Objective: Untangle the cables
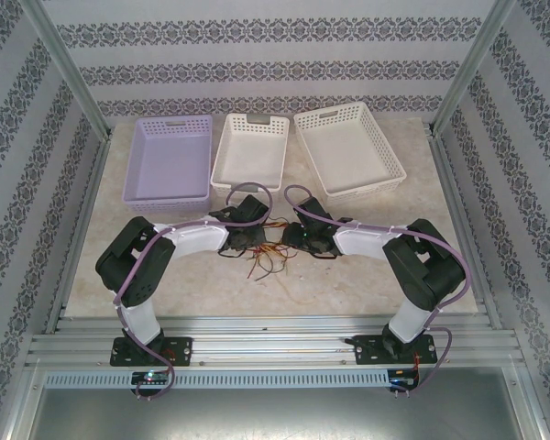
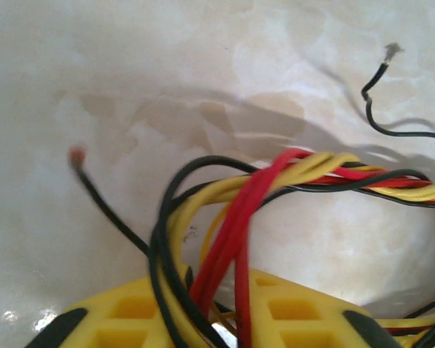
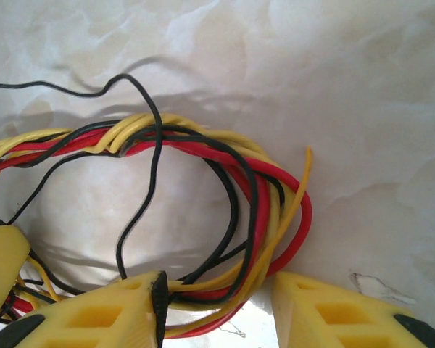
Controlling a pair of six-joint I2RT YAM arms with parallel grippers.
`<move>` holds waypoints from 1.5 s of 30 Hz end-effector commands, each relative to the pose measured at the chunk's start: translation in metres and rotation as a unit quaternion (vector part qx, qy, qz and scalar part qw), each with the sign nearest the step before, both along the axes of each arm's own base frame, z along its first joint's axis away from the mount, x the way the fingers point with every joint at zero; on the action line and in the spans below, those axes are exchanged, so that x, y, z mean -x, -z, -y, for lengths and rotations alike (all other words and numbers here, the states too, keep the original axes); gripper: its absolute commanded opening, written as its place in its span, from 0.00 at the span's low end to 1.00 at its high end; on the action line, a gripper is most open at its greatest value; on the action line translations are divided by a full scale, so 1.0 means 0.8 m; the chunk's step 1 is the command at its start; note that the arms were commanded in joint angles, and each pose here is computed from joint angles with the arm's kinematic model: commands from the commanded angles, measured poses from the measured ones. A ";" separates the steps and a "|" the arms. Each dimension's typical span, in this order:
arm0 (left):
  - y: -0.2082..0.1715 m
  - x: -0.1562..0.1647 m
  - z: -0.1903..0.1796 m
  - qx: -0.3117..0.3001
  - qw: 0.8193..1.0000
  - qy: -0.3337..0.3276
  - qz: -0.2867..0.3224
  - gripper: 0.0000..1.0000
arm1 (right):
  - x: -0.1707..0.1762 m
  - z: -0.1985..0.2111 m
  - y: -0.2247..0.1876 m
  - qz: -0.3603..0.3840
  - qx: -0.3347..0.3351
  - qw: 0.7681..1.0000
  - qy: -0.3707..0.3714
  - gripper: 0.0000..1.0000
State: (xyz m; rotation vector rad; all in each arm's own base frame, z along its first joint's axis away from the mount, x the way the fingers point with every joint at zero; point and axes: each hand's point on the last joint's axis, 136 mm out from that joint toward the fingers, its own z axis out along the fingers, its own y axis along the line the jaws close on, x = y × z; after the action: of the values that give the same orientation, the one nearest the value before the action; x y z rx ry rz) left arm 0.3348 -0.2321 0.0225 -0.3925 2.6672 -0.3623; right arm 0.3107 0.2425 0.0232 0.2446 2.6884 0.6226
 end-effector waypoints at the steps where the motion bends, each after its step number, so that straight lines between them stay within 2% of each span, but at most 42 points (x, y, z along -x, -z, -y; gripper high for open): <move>1: 0.016 0.018 0.004 0.003 1.000 0.018 -0.011 0.17 | -0.001 -0.003 -0.007 0.017 -0.006 1.000 -0.004 0.43; 11: 0.018 0.042 -0.007 0.018 1.000 0.018 -0.005 0.00 | -0.005 -0.004 -0.008 0.017 -0.020 0.999 0.023 0.43; 15: 0.014 0.054 -0.007 0.025 0.999 0.023 0.000 0.00 | -0.008 -0.011 -0.016 0.027 -0.044 0.998 0.034 0.42; 20: 0.005 0.064 -0.006 0.038 0.999 0.025 0.014 0.00 | -0.004 -0.034 -0.024 0.026 -0.083 0.996 0.012 0.43; 25: -0.009 0.064 -0.003 0.050 0.998 0.022 0.036 0.00 | 0.007 -0.050 -0.012 0.016 -0.055 0.998 -0.008 0.42; 33: -0.051 0.054 0.005 0.074 0.993 0.024 0.085 0.00 | 0.018 -0.041 0.023 -0.004 -0.022 1.000 0.001 0.37; 39: -0.094 0.055 0.012 0.088 0.988 0.048 0.118 0.00 | 0.011 -0.016 0.030 -0.001 0.010 1.000 0.016 0.24; 45: -0.125 0.066 0.006 0.071 0.986 0.085 0.126 0.00 | 0.001 0.025 0.026 -0.005 0.023 0.999 0.039 0.15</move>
State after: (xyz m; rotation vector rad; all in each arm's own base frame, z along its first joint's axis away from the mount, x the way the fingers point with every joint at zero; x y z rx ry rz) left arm 0.2878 -0.2306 0.1018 -0.2635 2.4444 -0.6169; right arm 0.3081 0.2535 0.0175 0.3075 2.6615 0.6656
